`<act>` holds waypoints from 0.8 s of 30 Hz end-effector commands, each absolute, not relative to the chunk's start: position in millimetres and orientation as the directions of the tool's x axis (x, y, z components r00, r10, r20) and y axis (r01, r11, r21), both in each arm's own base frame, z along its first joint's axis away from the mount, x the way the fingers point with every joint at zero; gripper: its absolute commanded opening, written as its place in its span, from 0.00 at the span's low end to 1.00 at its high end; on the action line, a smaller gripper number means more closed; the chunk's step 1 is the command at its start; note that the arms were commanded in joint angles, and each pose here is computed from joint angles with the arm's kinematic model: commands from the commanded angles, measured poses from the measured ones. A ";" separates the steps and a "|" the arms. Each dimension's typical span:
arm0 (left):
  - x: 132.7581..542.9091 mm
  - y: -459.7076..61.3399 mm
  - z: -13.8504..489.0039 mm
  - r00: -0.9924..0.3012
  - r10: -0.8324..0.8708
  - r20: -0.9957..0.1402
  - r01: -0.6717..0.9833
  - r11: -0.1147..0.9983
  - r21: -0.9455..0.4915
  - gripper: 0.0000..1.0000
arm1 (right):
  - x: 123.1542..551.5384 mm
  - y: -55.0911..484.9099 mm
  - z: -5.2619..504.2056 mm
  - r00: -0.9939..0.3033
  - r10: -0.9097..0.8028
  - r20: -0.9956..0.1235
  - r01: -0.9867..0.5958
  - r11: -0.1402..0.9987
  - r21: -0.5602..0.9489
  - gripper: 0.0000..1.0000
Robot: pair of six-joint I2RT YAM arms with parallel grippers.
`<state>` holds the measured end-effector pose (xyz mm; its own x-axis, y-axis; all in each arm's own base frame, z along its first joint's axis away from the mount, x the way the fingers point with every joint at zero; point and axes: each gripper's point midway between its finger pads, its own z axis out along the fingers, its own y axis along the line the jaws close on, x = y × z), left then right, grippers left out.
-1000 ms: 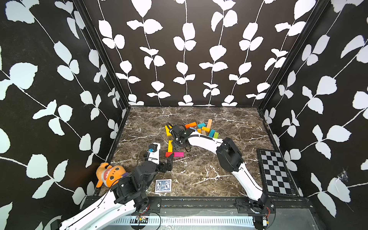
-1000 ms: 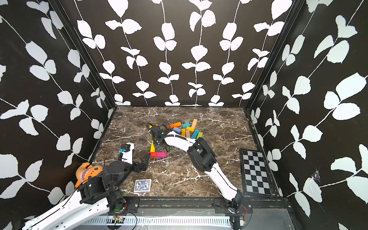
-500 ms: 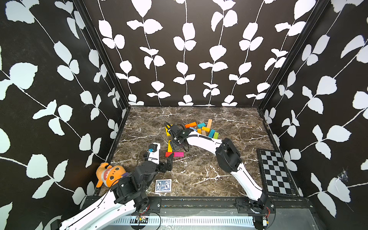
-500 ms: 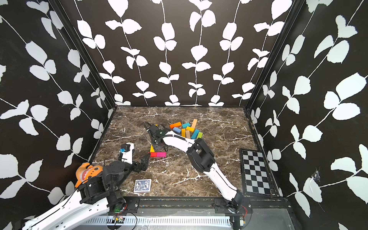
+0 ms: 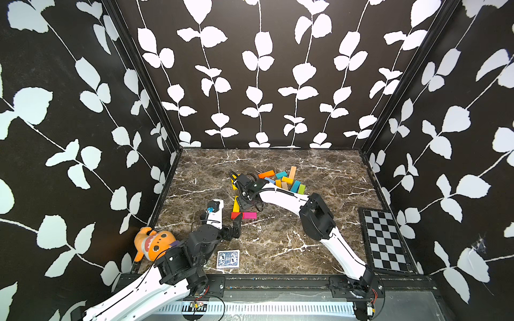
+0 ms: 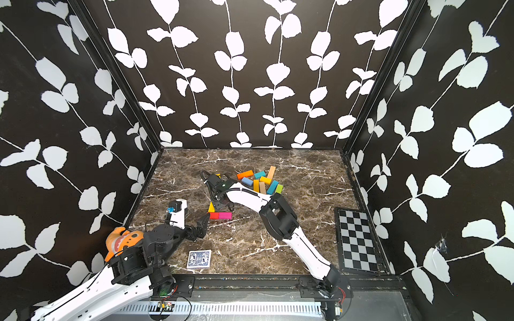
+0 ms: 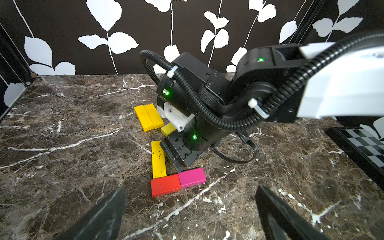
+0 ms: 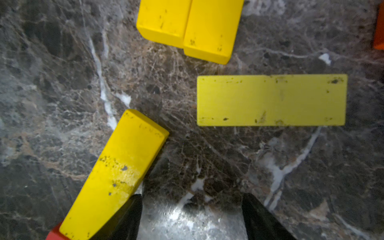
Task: Assemble the letter h with building blocks
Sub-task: Adjust the building block at the center of the board.
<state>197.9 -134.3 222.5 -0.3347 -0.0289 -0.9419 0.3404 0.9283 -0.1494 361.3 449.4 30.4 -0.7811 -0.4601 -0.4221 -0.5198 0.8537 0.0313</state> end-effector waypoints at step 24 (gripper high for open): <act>200.6 -132.7 220.5 -0.339 -0.021 -0.941 0.323 0.936 -0.137 0.99 | 387.4 446.4 51.8 -0.765 -0.402 -0.503 -0.485 0.874 0.040 0.81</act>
